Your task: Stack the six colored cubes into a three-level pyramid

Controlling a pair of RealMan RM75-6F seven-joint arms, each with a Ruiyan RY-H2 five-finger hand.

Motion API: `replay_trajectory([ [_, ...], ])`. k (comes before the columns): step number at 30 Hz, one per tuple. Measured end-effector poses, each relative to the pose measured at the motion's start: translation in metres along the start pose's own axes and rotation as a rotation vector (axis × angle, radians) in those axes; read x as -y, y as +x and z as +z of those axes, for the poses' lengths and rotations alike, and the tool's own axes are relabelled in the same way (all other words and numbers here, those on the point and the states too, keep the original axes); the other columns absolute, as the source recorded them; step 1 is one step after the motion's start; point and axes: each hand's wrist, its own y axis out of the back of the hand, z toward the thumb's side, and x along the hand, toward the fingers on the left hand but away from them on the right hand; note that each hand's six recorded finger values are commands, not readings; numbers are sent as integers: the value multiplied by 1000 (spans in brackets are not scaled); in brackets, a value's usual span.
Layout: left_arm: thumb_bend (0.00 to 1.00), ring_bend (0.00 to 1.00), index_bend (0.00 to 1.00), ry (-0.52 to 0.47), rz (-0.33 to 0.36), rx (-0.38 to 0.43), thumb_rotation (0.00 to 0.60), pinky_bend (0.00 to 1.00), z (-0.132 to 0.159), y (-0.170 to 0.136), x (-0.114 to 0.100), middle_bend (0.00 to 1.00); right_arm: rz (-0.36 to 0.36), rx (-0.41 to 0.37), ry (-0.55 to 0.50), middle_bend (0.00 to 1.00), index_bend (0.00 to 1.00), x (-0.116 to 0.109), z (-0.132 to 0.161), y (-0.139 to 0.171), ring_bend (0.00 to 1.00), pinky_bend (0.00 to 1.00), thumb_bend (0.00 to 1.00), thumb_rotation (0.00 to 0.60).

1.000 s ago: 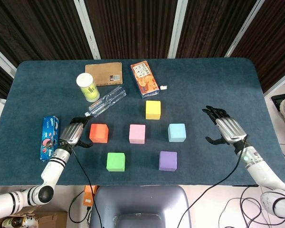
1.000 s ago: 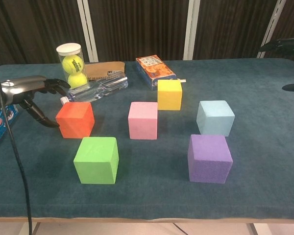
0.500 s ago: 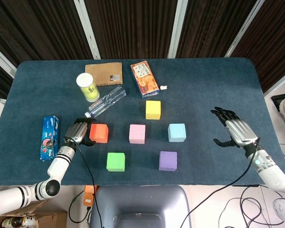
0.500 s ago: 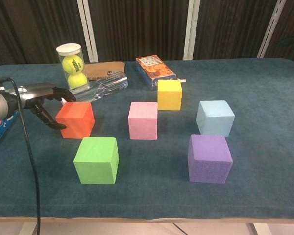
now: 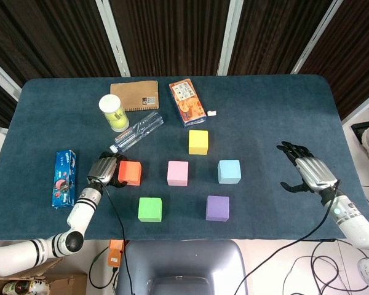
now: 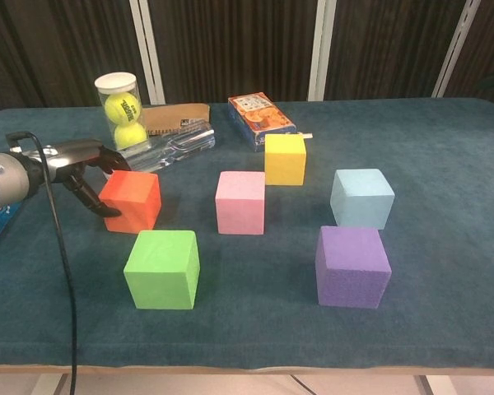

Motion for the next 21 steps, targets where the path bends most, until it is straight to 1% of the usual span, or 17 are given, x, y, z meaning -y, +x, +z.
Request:
replay_trajectory([
  [4,258,164,498,-38,5,9,600,101,5,-2,-3,263,-8,3,-6,0,0,-2,-2,2,0,0,216,600],
  [10,268,166,511,-138,-24,0,600,101,13,-5,-5,263,-23,5,-21,0,0,-7,-7,6,0,0,217,600],
  [13,272,168,511,-146,-14,-6,600,101,18,-5,-4,263,-30,5,-35,0,0,-10,-9,7,0,0,217,600],
  [16,276,173,522,-149,-20,-13,600,101,28,-2,1,263,-34,7,-49,0,0,-12,-12,9,0,0,217,600],
  [21,276,175,536,-117,-25,-11,600,101,48,6,7,263,-54,14,-86,0,0,-20,-20,15,0,0,217,600],
])
